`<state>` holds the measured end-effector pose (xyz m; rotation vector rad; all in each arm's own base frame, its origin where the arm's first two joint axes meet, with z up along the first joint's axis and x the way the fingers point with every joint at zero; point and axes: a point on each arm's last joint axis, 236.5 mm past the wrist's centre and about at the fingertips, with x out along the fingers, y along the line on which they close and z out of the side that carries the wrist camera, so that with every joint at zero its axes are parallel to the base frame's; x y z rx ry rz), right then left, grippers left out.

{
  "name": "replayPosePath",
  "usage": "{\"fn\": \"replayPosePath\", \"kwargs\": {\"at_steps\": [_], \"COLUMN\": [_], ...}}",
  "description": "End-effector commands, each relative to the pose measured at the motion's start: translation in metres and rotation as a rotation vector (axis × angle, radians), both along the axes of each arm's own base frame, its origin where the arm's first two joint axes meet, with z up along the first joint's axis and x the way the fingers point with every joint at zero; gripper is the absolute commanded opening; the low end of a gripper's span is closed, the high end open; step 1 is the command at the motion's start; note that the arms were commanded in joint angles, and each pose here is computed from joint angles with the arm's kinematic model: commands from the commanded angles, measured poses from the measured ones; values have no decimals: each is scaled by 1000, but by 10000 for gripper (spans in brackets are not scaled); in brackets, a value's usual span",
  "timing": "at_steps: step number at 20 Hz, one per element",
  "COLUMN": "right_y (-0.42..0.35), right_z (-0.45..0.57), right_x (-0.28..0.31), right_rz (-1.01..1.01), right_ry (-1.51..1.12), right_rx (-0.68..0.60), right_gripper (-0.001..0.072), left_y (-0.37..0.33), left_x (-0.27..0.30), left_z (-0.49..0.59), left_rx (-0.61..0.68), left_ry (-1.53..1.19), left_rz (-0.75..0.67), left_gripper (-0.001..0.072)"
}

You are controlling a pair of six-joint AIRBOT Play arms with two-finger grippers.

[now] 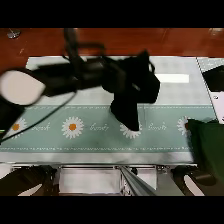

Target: Fold the shirts.

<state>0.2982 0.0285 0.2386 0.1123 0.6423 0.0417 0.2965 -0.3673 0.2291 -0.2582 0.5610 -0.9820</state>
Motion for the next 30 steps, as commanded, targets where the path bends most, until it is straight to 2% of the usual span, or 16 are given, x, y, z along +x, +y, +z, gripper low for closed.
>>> {"fn": "replayPosePath", "kwargs": {"at_steps": [1,3,6,7,9,11,13,17,19,22,23,25,30], "right_y": [2,5,12,16,32,47,21,-94,-122,-77,-49,-13,13], "right_z": [-8,-24,-52,-63,-89,-111,-118,-137,-175,-246,-262,-279,-284], "right_x": [1,3,15,21,35,54,71,52,24,-9,-15,-25,-41], "right_rz": [1,8,18,25,70,148,83,-219,-337,-279,-214,-138,-84], "right_ry": [27,91,196,230,312,346,359,436,503,601,619,633,678], "right_rx": [9,14,23,35,67,69,60,113,205,409,504,632,724], "right_gripper": [621,621,621,621,621,622,622,622,622,622,622,622,622], "left_y": [7,46,110,126,144,173,213,282,271,236,229,226,218], "left_x": [-6,-3,-4,-8,-20,-17,-5,7,-16,-27,-17,6,27], "left_z": [-104,-153,-214,-231,-256,-261,-243,-223,-248,-280,-283,-286,-306], "left_rx": [133,248,334,342,380,459,483,373,268,75,-7,-91,-75], "left_ry": [187,294,504,588,682,695,747,786,917,991,980,955,991], "left_rz": [14,42,126,165,180,194,264,475,466,431,450,491,480], "left_gripper": [34,34,37,108,693,702,701,700,700,700,700,700,700]}}
